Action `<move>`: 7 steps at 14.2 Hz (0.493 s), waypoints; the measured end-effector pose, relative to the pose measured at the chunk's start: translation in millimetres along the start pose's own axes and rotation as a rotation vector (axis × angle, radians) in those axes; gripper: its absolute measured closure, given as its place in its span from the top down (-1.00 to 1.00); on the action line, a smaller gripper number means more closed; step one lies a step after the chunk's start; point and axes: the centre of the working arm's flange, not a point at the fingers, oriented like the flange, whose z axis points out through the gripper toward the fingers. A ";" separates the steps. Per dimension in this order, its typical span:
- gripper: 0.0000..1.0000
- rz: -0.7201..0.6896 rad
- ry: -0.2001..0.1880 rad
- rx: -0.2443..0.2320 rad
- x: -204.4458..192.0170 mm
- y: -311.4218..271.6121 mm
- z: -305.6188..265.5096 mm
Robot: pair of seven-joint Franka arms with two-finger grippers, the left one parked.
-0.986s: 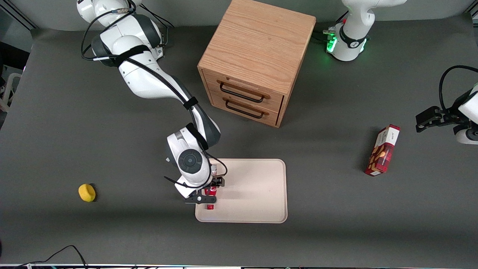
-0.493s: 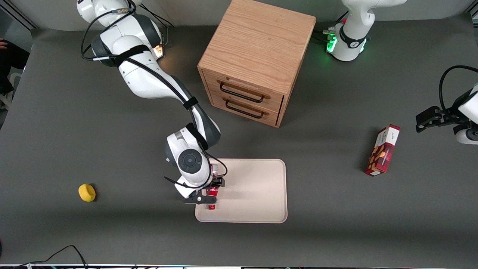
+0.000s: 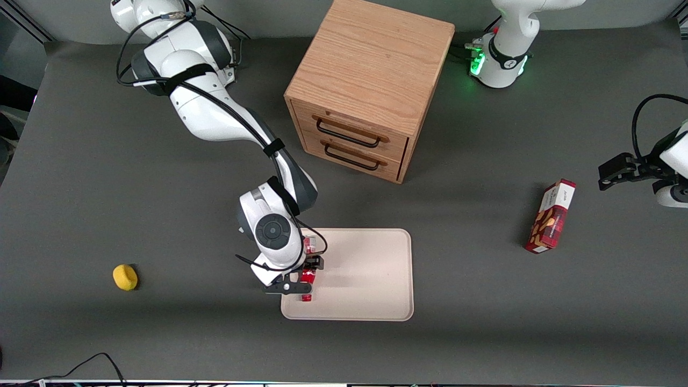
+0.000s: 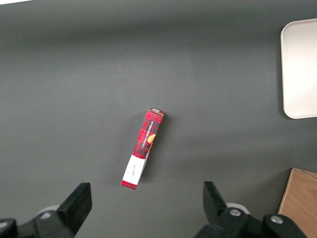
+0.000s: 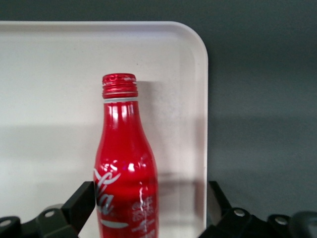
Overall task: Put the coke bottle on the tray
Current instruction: 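Lower the bottle onto the tray and lay it down, then open the right gripper to release the bottle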
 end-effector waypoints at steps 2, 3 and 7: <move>1.00 0.002 -0.014 -0.007 0.2 0.7 -12.0; 1.00 0.004 -0.021 -0.010 0.3 1.5 -21.0; 1.00 0.018 -0.106 -0.043 -6.6 11.9 -66.6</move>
